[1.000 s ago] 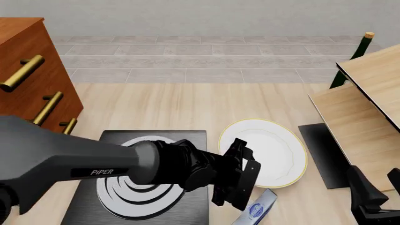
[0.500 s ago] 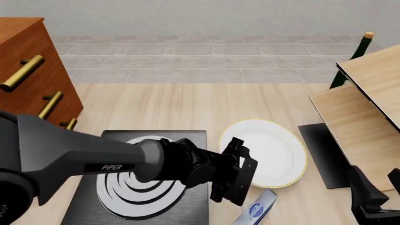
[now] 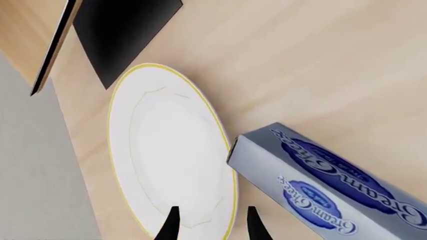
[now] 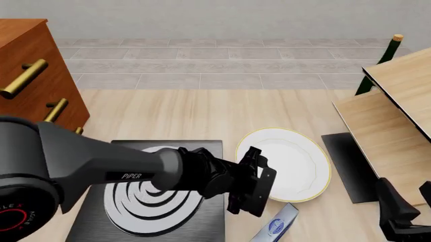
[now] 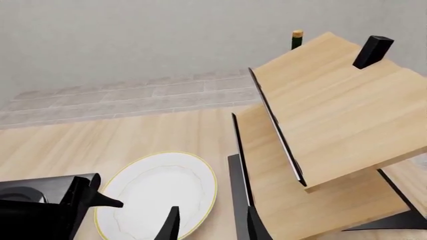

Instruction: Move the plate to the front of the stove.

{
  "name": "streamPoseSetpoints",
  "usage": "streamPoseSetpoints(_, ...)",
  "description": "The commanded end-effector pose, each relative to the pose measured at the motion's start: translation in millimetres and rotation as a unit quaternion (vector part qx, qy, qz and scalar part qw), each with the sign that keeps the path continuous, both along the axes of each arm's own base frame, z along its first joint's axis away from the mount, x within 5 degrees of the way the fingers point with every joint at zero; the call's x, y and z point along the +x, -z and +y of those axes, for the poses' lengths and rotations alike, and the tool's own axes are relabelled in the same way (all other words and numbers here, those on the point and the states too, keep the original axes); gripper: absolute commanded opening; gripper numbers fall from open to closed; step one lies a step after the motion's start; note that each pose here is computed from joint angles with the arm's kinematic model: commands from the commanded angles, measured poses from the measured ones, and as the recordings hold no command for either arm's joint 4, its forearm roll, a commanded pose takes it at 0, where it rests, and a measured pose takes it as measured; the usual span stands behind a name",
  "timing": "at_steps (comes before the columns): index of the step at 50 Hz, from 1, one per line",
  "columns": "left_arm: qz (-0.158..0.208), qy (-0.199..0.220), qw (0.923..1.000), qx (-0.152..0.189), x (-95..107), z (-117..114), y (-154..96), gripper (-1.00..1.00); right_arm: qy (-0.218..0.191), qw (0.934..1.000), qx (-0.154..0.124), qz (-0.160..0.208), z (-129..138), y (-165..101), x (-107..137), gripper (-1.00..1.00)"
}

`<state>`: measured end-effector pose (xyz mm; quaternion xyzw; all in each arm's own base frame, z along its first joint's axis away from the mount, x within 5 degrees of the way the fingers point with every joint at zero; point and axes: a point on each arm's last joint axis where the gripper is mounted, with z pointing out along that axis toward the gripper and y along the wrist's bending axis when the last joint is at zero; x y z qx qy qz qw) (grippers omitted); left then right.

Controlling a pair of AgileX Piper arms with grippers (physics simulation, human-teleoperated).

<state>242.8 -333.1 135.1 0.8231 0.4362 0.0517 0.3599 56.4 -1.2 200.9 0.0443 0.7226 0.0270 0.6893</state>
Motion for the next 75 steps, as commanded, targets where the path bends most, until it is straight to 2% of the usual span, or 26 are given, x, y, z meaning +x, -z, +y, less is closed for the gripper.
streamPoseSetpoints(1,0.001,-0.003,1.0,0.001,4,-1,4,1.0,0.002,1.0,0.001,-0.001,0,0,0,1.0)
streamPoseSetpoints(24,0.005,-0.004,1.0,0.002,3,-3,8,1.0,0.003,1.0,0.002,0.0,0,0,0,1.0)
streamPoseSetpoints(25,0.004,-0.004,1.0,0.001,4,-3,8,-1.0,0.003,1.0,0.002,0.0,0,0,0,1.0)
streamPoseSetpoints(46,0.001,-0.005,1.0,-0.002,5,-3,6,-1.0,0.003,1.0,0.001,0.001,0,0,0,1.0)
streamPoseSetpoints(63,-0.02,-0.008,0.9992,-0.033,6,-1,-30,-1.0,0.002,1.0,0.0,-0.001,0,0,0,1.0)
streamPoseSetpoints(75,-0.032,-0.015,0.9984,-0.044,11,5,-44,-1.0,0.0,1.0,-0.001,-0.002,0,0,0,1.0)
